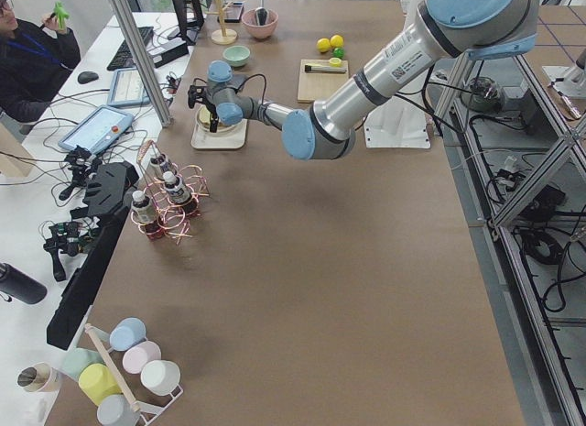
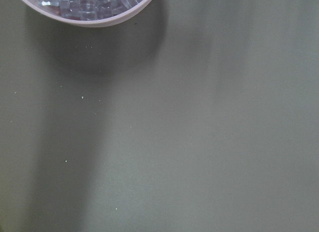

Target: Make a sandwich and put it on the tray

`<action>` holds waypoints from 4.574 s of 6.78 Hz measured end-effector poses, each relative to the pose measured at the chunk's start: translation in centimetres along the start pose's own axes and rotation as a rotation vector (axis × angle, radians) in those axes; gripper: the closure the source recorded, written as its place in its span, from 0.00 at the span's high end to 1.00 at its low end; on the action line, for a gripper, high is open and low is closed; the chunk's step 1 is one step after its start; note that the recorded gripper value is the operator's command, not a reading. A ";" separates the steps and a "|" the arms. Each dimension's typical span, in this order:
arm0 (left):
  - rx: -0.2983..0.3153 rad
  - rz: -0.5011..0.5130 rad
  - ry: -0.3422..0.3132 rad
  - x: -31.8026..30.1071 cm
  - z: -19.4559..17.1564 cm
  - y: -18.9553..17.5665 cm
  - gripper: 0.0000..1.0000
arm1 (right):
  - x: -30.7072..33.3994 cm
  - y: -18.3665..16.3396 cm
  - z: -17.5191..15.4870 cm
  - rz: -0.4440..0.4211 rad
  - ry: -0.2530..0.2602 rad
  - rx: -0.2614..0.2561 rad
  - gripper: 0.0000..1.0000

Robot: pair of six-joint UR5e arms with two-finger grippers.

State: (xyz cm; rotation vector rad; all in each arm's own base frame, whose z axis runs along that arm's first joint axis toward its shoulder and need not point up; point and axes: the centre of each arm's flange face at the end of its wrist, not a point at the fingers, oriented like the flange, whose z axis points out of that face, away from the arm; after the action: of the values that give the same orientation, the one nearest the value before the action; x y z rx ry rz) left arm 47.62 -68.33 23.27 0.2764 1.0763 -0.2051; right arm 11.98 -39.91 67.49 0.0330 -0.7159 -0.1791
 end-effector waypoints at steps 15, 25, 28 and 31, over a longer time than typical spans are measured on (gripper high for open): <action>-0.332 0.245 -0.318 -66.8 -38.6 19.3 0.98 | 0.6 -0.3 -0.5 -0.029 0.101 0.001 1.00; -0.367 0.195 -0.317 -69.1 -38.1 21.3 0.98 | -0.5 -0.8 2.0 0.024 -0.033 -0.009 1.00; -0.368 0.193 -0.317 -69.2 -38.0 21.3 0.98 | -0.9 -0.9 2.0 0.024 -0.077 0.005 1.00; -0.368 0.193 -0.318 -69.2 -38.0 21.3 0.98 | -1.1 -1.0 2.0 0.022 -0.100 0.014 1.00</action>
State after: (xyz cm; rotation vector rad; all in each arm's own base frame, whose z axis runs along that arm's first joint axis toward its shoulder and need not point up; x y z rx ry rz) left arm -9.72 -33.85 70.30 0.0126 0.7483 0.1208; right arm 9.70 -40.59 68.20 0.0293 -0.8170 -0.1560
